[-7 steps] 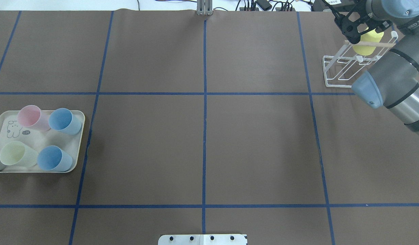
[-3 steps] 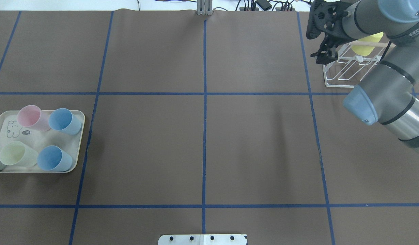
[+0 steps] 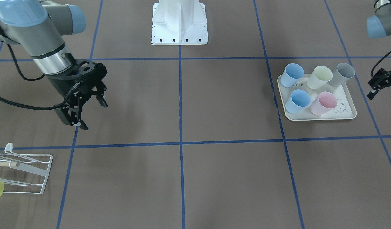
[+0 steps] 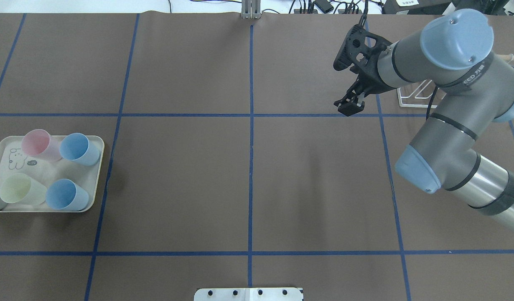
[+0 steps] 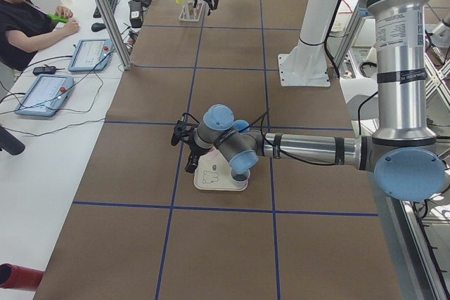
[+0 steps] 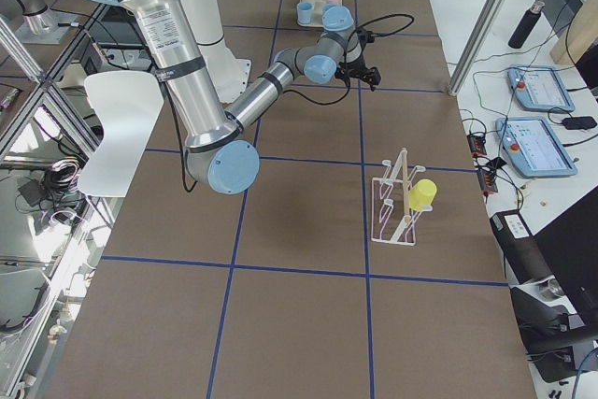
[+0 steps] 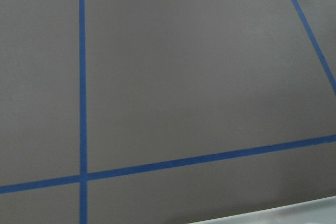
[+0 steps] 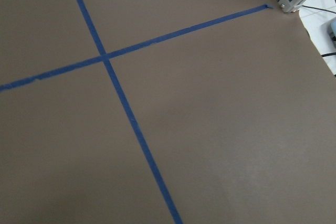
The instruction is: Transfer IKEA cup to right arm and place on rack
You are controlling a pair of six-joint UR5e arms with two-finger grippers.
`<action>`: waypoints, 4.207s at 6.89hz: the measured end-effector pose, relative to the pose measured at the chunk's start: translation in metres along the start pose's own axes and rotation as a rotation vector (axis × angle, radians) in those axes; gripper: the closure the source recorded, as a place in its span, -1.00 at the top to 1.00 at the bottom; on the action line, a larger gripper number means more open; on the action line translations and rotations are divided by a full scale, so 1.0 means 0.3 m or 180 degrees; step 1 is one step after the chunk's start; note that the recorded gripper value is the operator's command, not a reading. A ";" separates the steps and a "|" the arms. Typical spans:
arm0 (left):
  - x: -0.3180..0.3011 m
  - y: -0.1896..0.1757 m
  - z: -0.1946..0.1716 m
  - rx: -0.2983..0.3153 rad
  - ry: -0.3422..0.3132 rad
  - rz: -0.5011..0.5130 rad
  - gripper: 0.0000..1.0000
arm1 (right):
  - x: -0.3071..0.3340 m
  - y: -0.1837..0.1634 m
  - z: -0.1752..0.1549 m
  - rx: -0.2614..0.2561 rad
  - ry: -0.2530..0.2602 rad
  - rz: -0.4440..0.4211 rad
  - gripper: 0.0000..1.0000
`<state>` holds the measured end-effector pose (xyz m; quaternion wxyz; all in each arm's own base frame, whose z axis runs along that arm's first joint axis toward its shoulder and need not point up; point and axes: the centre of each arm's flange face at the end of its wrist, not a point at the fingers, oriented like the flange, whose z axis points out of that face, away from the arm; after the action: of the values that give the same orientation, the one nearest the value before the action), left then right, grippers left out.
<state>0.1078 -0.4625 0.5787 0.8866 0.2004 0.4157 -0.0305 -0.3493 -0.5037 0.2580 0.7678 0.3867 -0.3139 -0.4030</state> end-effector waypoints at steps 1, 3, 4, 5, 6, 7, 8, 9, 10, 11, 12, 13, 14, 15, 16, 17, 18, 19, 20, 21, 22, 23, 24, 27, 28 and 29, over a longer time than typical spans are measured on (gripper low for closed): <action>0.062 0.043 0.061 -0.0114 0.0052 -0.0110 1.00 | -0.060 -0.013 0.022 0.0072 -0.0084 0.0093 0.98; 0.165 0.112 0.144 -0.0271 0.0100 -0.0229 0.36 | -0.117 -0.021 0.042 0.0168 -0.0163 0.0131 0.98; 0.192 0.129 0.163 -0.0281 0.0104 -0.0228 -0.23 | -0.124 -0.022 0.045 0.0178 -0.0172 0.0133 0.98; 0.203 0.137 0.170 -0.0284 0.0105 -0.0224 -0.64 | -0.125 -0.022 0.045 0.0180 -0.0174 0.0133 0.98; 0.204 0.142 0.171 -0.0284 0.0102 -0.0225 -0.92 | -0.126 -0.022 0.045 0.0183 -0.0175 0.0133 0.98; 0.199 0.145 0.171 -0.0285 0.0092 -0.0230 -1.00 | -0.128 -0.023 0.045 0.0185 -0.0178 0.0131 0.98; 0.192 0.144 0.169 -0.0277 0.0078 -0.0234 -1.00 | -0.130 -0.021 0.046 0.0181 -0.0180 0.0130 0.98; 0.184 0.142 0.164 -0.0256 0.0061 -0.0233 -1.00 | -0.133 -0.020 0.048 0.0178 -0.0185 0.0129 0.98; 0.174 0.139 0.152 -0.0230 0.0046 -0.0236 -1.00 | -0.137 -0.019 0.052 0.0173 -0.0192 0.0125 0.98; 0.148 0.127 0.115 -0.0166 0.0024 -0.0246 -1.00 | -0.146 -0.020 0.057 0.0170 -0.0205 0.0117 0.98; 0.109 0.098 0.052 -0.0053 -0.0001 -0.0234 -1.00 | -0.163 -0.023 0.067 0.0170 -0.0229 0.0099 0.98; 0.083 0.057 -0.019 0.0053 0.0031 -0.0200 -1.00 | -0.195 -0.031 0.087 0.0217 -0.0264 0.0057 0.98; 0.086 0.024 -0.072 0.0072 0.0147 -0.0203 -1.00 | -0.227 -0.036 0.120 0.0345 -0.0303 -0.0008 0.98; 0.115 -0.017 -0.120 0.0038 0.0353 -0.0331 -1.00 | -0.252 -0.029 0.176 0.0546 -0.0359 -0.0090 0.98; 0.191 -0.074 -0.166 0.0008 0.0601 -0.0607 -1.00 | -0.273 -0.014 0.228 0.0763 -0.0418 -0.0168 0.98; 0.309 -0.150 -0.216 -0.0004 0.0864 -0.0939 -1.00 | -0.294 0.001 0.264 0.0965 -0.0476 -0.0238 0.98; 0.444 -0.203 -0.254 -0.0045 0.1155 -0.1203 -1.00 | -0.323 0.007 0.281 0.1127 -0.0541 -0.0276 0.98; 0.586 -0.208 -0.257 -0.0168 0.1471 -0.1371 -1.00 | -0.359 0.004 0.281 0.1258 -0.0616 -0.0263 0.98; 0.741 -0.194 -0.244 -0.0325 0.1767 -0.1535 -1.00 | -0.399 -0.004 0.272 0.1397 -0.0712 -0.0180 0.98; 0.898 -0.183 -0.228 -0.0439 0.1990 -0.1714 -1.00 | -0.437 -0.009 0.263 0.1512 -0.0802 -0.0034 0.98; 1.055 -0.153 -0.199 -0.0551 0.2158 -0.1825 -1.00 | -0.466 -0.014 0.258 0.1586 -0.0851 0.0082 0.98; 1.191 -0.106 -0.167 -0.0685 0.2277 -0.1845 -1.00 | -0.485 -0.019 0.253 0.1635 -0.0870 0.0131 0.98; 1.305 -0.058 -0.142 -0.0839 0.2365 -0.1823 -1.00 | -0.503 -0.023 0.247 0.1696 -0.0894 0.0136 0.98; 1.533 0.014 -0.078 -0.0975 0.2501 -0.1818 -1.00 | -0.552 -0.074 0.224 0.1881 -0.0955 0.0104 0.98; 1.562 0.022 -0.057 -0.0980 0.2498 -0.1827 -1.00 | -0.573 -0.087 0.219 0.1906 -0.0987 0.0092 0.98; 1.571 0.027 -0.037 -0.0987 0.2479 -0.1827 -1.00 | -0.591 -0.093 0.216 0.1921 -0.1015 0.0081 0.98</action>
<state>0.4090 -0.3978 0.2220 0.6410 -0.0594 0.7535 -0.1339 -0.4960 -0.3835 0.2367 0.5650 0.5246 -0.5399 -0.3378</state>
